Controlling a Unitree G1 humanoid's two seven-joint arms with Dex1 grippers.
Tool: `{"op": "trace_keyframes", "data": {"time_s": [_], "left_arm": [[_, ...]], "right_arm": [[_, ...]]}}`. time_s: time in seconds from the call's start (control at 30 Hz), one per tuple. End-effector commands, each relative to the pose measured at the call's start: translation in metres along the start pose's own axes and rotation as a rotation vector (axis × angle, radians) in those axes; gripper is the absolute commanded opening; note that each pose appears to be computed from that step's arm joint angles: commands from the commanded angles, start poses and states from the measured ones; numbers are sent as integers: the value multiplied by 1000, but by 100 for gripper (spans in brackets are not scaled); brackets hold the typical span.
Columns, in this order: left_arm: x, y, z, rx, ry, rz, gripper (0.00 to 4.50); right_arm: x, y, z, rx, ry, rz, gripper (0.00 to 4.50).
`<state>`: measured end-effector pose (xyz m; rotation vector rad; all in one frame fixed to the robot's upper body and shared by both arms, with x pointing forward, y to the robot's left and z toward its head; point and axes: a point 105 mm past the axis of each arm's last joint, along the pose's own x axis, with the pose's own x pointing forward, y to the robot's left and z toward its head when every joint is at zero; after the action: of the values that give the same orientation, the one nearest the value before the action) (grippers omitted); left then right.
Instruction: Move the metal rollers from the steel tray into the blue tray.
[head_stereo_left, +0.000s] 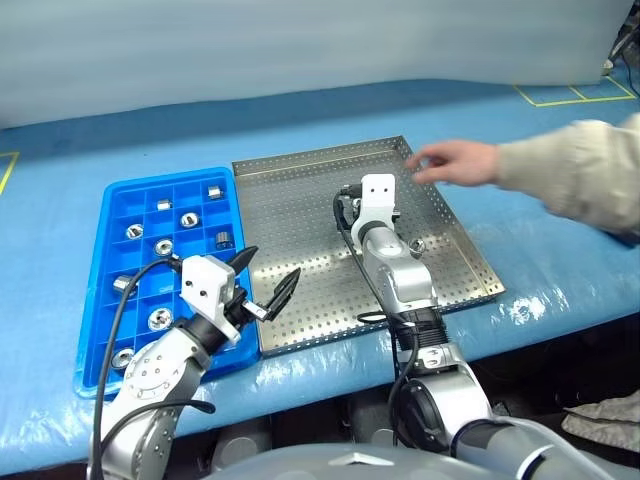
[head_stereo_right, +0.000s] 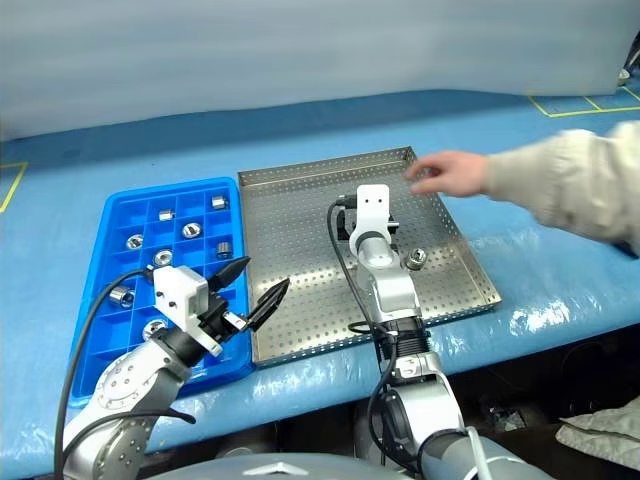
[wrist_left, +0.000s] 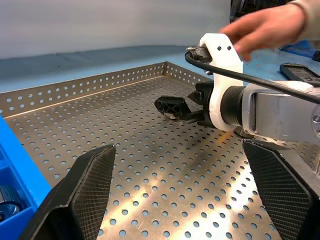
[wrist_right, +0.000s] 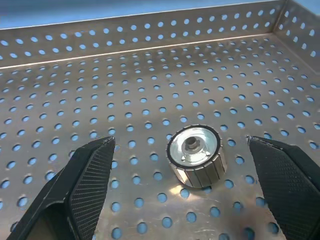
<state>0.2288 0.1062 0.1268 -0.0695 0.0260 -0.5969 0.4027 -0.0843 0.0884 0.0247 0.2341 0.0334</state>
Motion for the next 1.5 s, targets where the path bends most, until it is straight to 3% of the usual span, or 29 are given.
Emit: {"op": "trace_keyframes", "data": {"time_s": [0.03, 1.27, 1.5], "left_arm": [[-1, -7, 8, -7, -42, -36, 443], [7, -14, 8, -15, -28, -58, 443], [7, -14, 9, -16, -29, -54, 443]], "right_arm": [[1, -1, 7, 14, -27, -5, 450], [0, 5, -3, -3, 3, 29, 450], [-8, 34, 1, 24, 26, 229, 450]]}}
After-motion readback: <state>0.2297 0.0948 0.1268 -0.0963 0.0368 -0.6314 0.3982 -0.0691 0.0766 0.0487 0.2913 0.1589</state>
